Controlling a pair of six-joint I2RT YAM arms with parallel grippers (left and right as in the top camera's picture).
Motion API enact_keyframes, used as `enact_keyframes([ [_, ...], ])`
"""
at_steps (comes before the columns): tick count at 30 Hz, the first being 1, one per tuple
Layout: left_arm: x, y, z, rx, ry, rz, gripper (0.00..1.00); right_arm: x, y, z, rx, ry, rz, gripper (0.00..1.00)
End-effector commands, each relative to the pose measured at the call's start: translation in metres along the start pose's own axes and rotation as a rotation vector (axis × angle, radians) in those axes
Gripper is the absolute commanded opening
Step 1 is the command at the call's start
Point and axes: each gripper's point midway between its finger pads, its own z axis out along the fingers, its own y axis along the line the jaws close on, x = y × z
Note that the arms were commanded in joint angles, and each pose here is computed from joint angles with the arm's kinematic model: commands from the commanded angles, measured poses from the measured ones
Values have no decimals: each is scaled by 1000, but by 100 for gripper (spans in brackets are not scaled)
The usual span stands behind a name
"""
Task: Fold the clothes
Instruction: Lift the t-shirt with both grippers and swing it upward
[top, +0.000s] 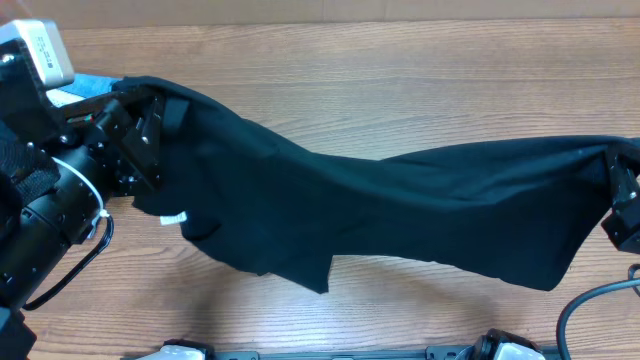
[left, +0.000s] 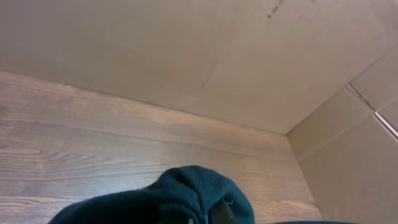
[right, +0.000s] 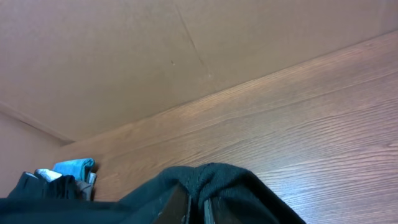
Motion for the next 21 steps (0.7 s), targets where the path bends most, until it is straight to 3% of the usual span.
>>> enact_keyframes([
  [1, -2, -5, -13, 32, -23, 7, 4, -1, 1, -1, -1, -7, 21, 4],
  [7, 2, -20, -63, 115, -99, 26, 4, 4, 9, -22, -13, -56, 16, 4],
  [10, -12, -6, -61, 31, -166, 21, 4, -1, 1, -5, 5, -18, 35, 4],
  [13, -26, 2, -20, -29, -149, 31, 4, -9, -19, 45, 25, 98, 89, 4],
  [16, -44, 8, 64, -55, -100, 39, 4, -19, -40, 115, 1, 220, 140, 4],
  [19, -71, 18, 168, -5, -100, 47, 4, -49, -63, 193, -48, 208, 142, 4],
  [21, -104, 31, 212, 57, -182, 54, 4, -67, -63, 229, -130, 170, 124, 4],
])
